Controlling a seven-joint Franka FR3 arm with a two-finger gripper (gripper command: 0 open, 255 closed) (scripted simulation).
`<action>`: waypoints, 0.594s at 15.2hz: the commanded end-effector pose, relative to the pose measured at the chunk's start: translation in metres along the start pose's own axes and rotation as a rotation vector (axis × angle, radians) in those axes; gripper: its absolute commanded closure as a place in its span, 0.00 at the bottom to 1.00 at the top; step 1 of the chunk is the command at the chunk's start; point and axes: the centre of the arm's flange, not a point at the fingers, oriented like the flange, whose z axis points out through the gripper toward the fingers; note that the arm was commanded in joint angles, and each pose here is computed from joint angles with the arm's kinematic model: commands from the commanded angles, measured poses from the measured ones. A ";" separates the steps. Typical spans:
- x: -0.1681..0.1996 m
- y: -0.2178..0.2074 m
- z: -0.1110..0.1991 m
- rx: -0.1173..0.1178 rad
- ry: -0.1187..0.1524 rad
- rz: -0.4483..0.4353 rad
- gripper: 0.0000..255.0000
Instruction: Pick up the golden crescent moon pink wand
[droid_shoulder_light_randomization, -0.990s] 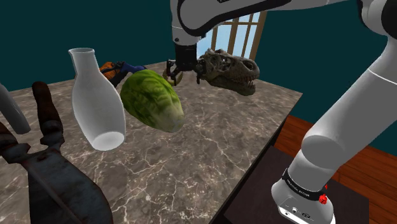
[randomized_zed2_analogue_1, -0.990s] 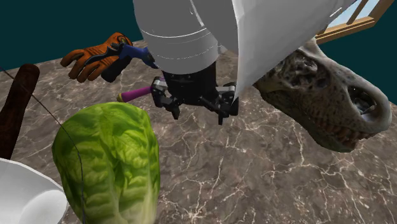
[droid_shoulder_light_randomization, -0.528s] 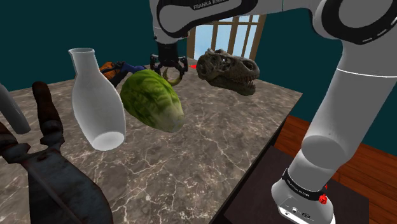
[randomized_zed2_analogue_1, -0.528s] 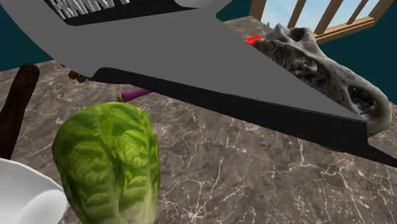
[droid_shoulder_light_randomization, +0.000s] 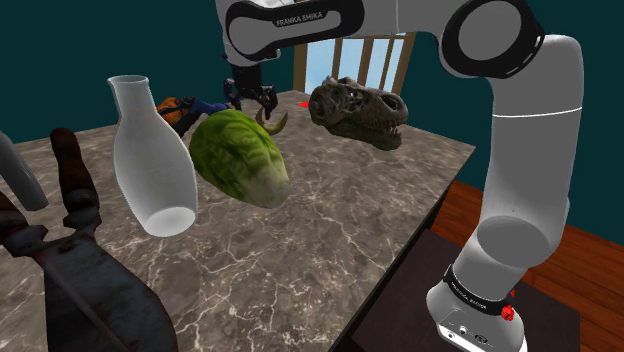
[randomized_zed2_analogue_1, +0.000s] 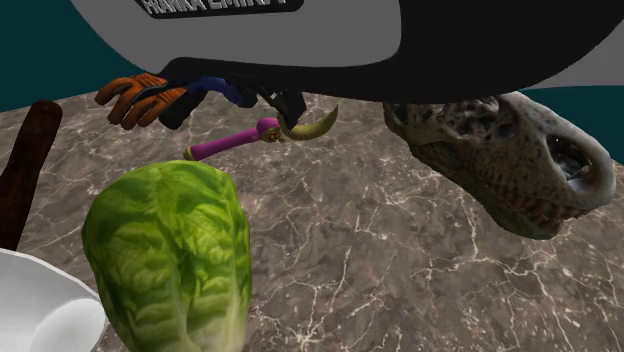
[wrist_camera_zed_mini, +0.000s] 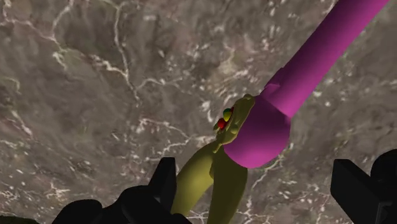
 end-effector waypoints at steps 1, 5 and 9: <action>-0.002 -0.002 0.009 0.001 0.002 0.008 0.00; -0.007 -0.001 0.030 0.001 0.002 0.008 0.00; -0.008 -0.001 0.033 0.001 0.002 0.008 1.00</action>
